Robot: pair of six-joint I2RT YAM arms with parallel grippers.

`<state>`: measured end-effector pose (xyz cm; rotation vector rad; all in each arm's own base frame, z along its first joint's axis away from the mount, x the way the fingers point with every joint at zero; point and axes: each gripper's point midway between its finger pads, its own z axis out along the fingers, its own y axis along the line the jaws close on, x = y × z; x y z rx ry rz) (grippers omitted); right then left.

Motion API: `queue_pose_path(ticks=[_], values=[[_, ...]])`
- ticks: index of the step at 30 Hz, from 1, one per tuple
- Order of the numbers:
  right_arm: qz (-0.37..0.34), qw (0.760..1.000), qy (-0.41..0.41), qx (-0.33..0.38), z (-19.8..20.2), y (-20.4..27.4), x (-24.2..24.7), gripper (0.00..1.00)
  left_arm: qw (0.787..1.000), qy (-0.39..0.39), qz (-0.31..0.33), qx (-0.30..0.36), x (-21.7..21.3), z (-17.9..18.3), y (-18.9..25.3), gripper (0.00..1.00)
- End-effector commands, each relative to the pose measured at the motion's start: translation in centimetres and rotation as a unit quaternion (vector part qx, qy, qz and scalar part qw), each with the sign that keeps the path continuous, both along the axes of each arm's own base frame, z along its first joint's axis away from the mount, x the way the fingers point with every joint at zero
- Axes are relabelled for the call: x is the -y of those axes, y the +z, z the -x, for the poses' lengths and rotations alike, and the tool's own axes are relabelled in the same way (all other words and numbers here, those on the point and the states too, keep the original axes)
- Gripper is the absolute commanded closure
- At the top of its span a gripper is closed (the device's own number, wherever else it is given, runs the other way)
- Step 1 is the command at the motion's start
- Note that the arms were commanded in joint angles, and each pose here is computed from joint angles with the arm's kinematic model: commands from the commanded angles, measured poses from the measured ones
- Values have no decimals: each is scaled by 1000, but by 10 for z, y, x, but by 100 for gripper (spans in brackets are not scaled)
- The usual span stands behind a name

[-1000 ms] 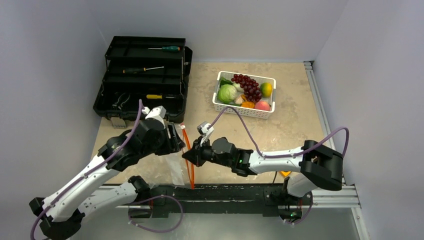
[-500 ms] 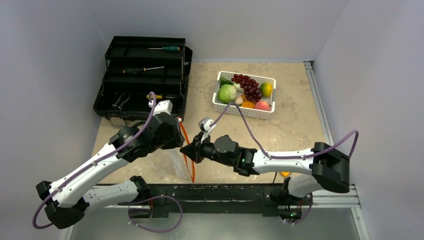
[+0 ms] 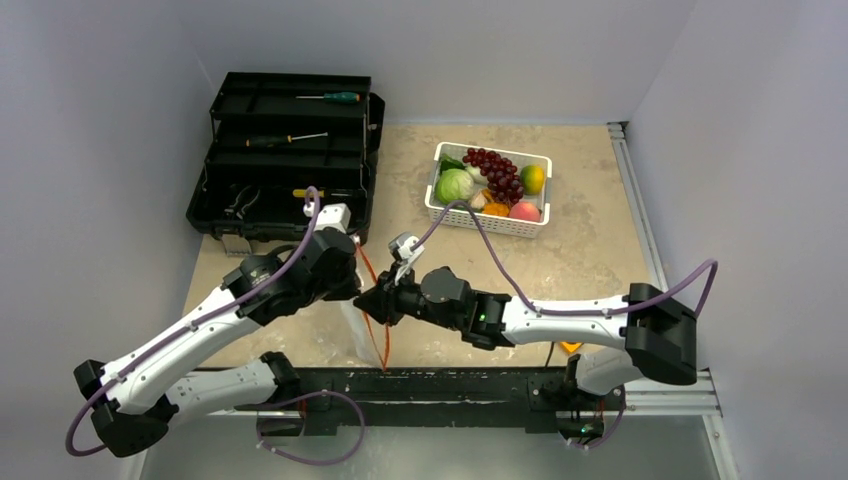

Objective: Place the food in the zip-top bag and seal the zipper

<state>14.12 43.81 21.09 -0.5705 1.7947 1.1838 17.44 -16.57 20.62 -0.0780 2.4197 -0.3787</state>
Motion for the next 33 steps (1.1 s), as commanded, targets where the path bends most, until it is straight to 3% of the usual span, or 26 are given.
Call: queue_pose_path(ticks=[1, 4, 9, 15, 21, 29, 31, 33], values=[[30, 998, 12, -46, 10, -9, -1, 73, 1000, -2, -13, 21, -11, 0, 6, 100], [82, 993, 3, -82, 13, -21, 8, 56, 1000, 7, -18, 13, -17, 5, 1, 100], [131, 985, -44, -103, 9, -28, 31, 48, 1000, 9, 15, -1, -11, 12, -9, 100], [91, 993, -27, -74, 6, 14, 42, 25, 1000, 9, 5, -2, -10, 8, -10, 100], [108, 993, -31, -46, -9, 21, 40, 24, 1000, 6, 11, 0, -6, 7, -7, 100], [181, 981, -62, -38, -30, -15, 28, 47, 1000, 5, 30, 3, -3, 8, -3, 100], [191, 978, -76, -44, -34, -22, 29, 61, 1000, 5, 28, 2, -5, 9, -3, 100], [185, 979, -79, -41, -35, -21, 28, 85, 1000, 6, 28, 1, -6, 10, -4, 100]])
